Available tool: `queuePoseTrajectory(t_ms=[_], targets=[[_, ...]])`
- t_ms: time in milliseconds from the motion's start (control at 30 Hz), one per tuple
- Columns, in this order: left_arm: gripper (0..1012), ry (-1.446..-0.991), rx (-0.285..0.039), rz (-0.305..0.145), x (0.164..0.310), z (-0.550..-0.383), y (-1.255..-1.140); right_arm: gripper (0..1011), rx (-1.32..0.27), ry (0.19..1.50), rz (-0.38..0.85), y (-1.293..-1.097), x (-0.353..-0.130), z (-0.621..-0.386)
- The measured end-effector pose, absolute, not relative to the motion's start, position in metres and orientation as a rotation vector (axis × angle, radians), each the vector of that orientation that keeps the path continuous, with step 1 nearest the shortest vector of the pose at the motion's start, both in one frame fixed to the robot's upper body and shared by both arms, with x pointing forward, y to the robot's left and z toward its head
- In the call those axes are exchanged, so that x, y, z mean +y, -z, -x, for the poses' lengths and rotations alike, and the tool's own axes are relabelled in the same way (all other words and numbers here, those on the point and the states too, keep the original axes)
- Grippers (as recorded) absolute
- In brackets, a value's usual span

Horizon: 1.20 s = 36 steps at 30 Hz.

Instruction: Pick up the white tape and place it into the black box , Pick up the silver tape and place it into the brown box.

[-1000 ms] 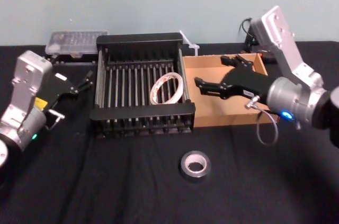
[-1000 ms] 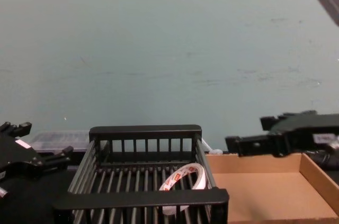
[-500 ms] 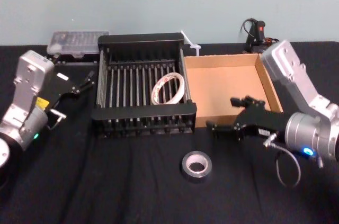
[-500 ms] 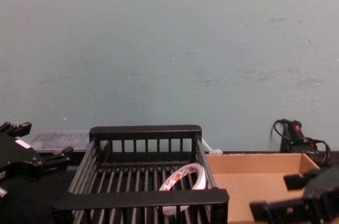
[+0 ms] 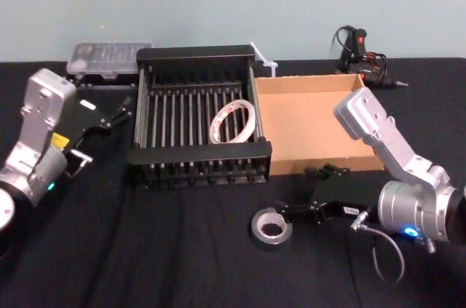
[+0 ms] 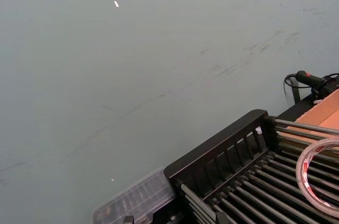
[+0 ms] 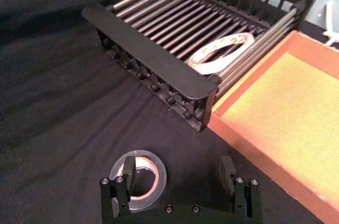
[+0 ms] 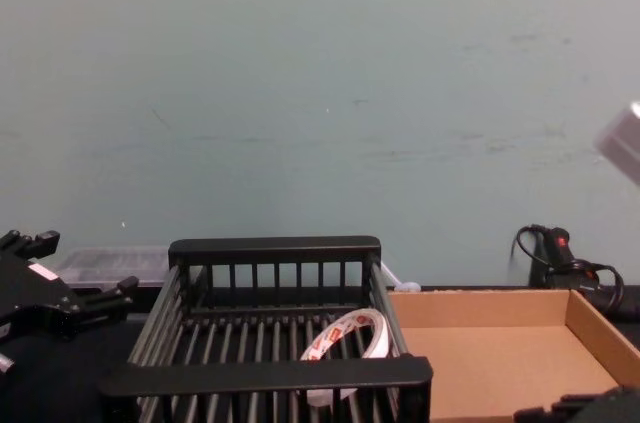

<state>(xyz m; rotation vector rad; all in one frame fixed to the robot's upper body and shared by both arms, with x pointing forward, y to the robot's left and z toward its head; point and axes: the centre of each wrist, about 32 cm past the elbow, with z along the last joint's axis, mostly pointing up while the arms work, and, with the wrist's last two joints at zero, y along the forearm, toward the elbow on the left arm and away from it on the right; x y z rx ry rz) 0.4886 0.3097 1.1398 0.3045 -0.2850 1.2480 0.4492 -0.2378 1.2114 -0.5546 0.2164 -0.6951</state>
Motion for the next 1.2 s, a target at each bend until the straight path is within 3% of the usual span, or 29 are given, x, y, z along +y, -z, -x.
queuePoseTrajectory(t_ms=[1200], targets=[[1001,-1.248,-0.285,-0.304,0.310,-0.489,-1.140,1000,0.237,0.653,0.647,-1.188,-0.222,-0.465]])
